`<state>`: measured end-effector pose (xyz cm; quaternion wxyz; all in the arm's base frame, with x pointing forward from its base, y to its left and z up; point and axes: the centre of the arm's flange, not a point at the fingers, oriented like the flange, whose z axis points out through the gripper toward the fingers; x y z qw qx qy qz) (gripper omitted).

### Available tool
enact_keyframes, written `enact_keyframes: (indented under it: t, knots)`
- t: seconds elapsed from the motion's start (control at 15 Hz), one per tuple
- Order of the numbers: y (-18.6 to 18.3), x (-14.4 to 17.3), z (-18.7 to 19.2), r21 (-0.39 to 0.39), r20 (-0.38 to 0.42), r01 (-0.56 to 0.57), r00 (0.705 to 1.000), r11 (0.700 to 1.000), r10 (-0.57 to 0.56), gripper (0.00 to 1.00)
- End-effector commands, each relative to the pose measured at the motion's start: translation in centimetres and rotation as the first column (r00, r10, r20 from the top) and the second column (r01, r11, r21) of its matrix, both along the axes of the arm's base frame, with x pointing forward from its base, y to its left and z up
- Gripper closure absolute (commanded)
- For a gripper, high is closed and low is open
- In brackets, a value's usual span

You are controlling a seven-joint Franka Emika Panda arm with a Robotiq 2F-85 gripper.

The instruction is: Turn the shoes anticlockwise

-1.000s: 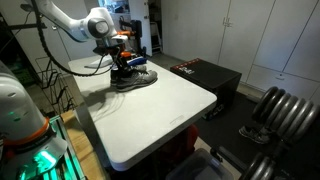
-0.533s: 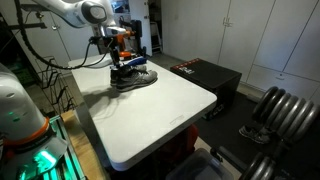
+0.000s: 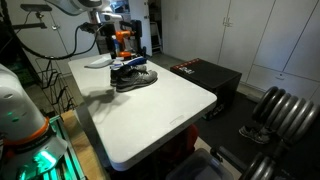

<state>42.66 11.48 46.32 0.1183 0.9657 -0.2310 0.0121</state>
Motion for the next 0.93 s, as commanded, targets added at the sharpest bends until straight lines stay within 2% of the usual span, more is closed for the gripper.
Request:
enact_keyframes:
  t: [0.0, 0.2, 0.53, 0.6, 0.87]
  knots:
    - [0.7, -1.4, 1.8, -0.05, 0.12, 0.023, 0.993, 0.998, -0.016, 0.0]
    - [1.5, -2.4, 3.6, -0.064, 0.219, -0.009, 0.975, 0.998, 0.023, 0.0]
    - [2.3, -3.5, 5.6, -0.065, 0.319, -0.044, 0.946, 0.997, 0.062, 0.0]
    - [2.5, -2.2, 6.0, -0.047, 0.272, -0.048, 0.961, 0.998, 0.059, 0.0]
    - [2.6, -2.8, 6.3, -0.049, 0.296, -0.055, 0.953, 0.997, 0.067, 0.0]
